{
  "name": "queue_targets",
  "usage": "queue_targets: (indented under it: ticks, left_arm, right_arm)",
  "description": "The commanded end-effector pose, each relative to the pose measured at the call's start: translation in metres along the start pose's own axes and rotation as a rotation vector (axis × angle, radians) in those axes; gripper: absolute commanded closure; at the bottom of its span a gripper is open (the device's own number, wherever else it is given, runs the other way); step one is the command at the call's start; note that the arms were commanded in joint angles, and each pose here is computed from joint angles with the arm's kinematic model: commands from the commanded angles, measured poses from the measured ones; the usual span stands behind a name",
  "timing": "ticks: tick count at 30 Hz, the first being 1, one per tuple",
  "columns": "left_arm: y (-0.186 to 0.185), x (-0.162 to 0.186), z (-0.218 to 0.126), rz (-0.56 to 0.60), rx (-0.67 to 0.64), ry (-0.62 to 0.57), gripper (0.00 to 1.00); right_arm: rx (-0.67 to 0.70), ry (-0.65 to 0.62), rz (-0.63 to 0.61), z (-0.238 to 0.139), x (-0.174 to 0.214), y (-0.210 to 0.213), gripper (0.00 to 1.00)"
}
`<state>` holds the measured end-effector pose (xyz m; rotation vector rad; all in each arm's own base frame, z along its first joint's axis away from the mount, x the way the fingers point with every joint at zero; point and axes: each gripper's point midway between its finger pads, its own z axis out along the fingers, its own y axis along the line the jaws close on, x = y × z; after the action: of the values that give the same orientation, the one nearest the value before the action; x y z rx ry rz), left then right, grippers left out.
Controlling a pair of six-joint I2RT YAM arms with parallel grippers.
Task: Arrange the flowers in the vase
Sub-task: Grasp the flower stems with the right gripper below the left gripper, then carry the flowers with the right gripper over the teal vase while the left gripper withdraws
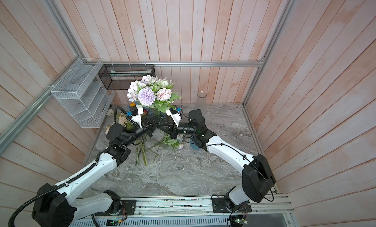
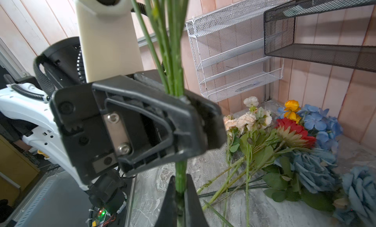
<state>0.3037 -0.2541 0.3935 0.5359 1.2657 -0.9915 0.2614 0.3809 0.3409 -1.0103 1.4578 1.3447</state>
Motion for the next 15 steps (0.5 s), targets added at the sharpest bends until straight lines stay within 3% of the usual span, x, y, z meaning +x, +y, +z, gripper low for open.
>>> queue_targets:
  ticks: [1, 3, 4, 5, 6, 8, 15]
  left_arm:
    - [-0.011, -0.002, 0.001, -0.017, 0.055, -0.013, 1.00]
    - [-0.010, 0.002, 0.003, -0.029, 0.059, -0.001, 0.90]
    - [-0.010, 0.004, 0.003, -0.038, 0.061, 0.005, 0.76]
    - [-0.010, 0.007, 0.004, -0.046, 0.061, 0.011, 0.57]
    - [-0.009, 0.008, 0.004, -0.059, 0.059, 0.016, 0.31]
    - [-0.008, 0.012, 0.003, -0.074, 0.049, 0.026, 0.03]
    - [0.007, 0.040, -0.009, -0.142, -0.045, 0.088, 0.00]
  right_arm:
    - [0.016, -0.020, -0.034, -0.003, -0.003, 0.001, 1.00]
    - [0.037, -0.028, -0.036, -0.006, -0.004, 0.000, 1.00]
    - [0.050, -0.032, -0.034, -0.007, -0.004, -0.002, 1.00]
    - [0.062, -0.039, -0.036, -0.009, -0.005, -0.003, 1.00]
    - [0.079, -0.043, -0.033, -0.011, -0.005, -0.005, 1.00]
    - [0.127, -0.059, -0.029, -0.016, -0.008, -0.013, 1.00]
    - [0.319, -0.084, -0.040, -0.055, -0.021, -0.050, 1.00]
